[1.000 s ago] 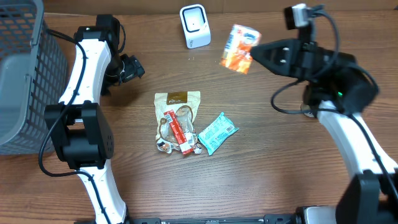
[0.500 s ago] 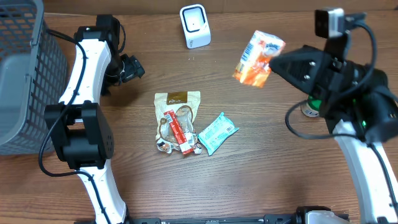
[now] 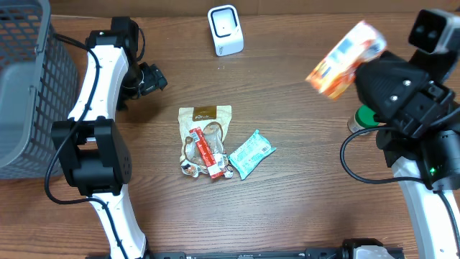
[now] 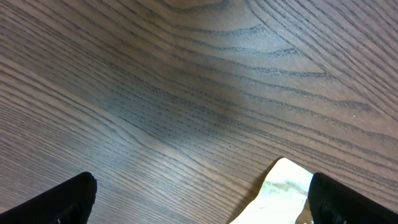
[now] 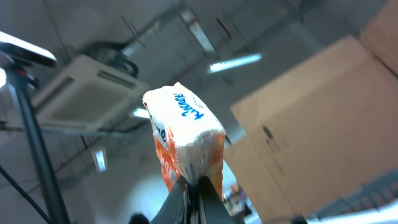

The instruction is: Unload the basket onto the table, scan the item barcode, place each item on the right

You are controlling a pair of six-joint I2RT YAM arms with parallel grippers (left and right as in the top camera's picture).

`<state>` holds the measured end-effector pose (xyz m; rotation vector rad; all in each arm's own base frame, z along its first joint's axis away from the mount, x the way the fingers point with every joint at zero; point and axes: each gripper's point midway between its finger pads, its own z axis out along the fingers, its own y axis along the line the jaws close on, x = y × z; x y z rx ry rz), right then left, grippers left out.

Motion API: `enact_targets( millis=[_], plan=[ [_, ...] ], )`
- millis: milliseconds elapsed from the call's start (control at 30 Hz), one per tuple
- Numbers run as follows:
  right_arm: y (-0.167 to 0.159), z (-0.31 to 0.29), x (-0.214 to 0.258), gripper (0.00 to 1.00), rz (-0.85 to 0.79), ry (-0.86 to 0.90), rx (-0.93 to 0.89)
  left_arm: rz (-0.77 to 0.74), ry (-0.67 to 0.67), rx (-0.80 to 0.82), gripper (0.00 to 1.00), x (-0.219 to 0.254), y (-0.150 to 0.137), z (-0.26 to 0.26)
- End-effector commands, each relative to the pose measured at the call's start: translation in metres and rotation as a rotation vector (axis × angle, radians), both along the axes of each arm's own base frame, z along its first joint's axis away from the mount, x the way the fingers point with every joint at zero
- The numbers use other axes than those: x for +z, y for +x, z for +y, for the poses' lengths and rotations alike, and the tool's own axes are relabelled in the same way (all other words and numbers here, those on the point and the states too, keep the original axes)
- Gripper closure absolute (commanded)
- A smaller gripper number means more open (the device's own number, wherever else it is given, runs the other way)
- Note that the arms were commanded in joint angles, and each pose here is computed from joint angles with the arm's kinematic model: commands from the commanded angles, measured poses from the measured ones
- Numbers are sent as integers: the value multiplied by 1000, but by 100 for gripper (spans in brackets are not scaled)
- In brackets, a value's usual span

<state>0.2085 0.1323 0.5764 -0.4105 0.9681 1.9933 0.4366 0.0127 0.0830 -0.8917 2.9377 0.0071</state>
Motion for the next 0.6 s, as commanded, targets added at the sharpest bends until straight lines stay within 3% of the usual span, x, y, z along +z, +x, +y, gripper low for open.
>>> enact_targets(
  millis=[0, 300, 567],
  plan=[
    [-18, -15, 21, 96, 31, 146, 96, -31, 11, -19, 0, 11, 4, -1],
    [-27, -17, 37, 96, 40, 300, 191, -31, 11, -19, 0, 11, 4, -1],
    [-40, 1, 37, 96, 55, 295, 291, -31, 11, -19, 0, 11, 4, -1]
  ],
)
